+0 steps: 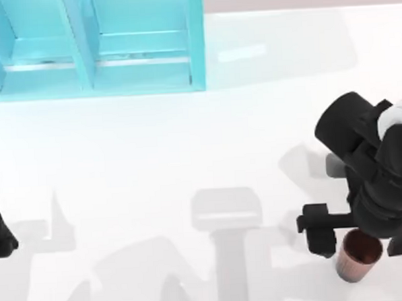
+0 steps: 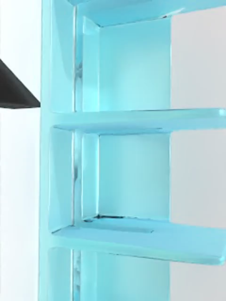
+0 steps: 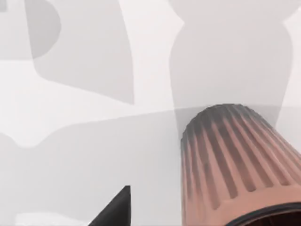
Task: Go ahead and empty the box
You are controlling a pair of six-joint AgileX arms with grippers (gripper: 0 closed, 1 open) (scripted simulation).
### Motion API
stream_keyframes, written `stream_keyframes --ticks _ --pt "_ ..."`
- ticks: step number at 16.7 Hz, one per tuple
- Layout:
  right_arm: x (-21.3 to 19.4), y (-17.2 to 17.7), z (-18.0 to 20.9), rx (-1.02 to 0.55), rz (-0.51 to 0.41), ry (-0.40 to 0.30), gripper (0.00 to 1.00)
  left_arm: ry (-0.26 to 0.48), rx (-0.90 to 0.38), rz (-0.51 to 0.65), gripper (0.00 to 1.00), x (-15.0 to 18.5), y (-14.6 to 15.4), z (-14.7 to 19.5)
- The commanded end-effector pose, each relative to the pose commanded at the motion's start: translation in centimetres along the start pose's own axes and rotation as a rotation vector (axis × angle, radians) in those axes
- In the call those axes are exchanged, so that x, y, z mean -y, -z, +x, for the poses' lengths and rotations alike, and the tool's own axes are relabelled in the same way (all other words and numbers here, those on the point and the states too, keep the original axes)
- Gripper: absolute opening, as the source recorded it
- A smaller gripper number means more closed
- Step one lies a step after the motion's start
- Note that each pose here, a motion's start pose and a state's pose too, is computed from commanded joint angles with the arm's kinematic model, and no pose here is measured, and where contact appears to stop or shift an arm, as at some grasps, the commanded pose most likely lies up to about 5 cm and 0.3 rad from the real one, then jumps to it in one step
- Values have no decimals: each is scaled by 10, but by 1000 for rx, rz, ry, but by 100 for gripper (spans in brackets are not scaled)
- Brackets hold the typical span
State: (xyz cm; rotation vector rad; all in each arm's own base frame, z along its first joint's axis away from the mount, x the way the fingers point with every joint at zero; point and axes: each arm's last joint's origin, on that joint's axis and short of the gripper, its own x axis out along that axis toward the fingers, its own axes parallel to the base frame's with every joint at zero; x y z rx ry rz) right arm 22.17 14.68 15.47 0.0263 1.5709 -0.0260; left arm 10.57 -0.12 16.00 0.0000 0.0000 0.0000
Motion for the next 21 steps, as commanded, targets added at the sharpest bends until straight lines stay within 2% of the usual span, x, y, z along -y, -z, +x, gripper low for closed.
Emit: stream_keyframes --ticks 10,18,21 --pt "-1 -2 -7 -6 4 6 100 0 0 0 100 0 0 0" --pt "-1 -1 -91 -5 -3 1 100 0 0 0 100 0 0 0" --pt "0 0 -100 0 1 0 100 0 0 0 100 0 0 0"
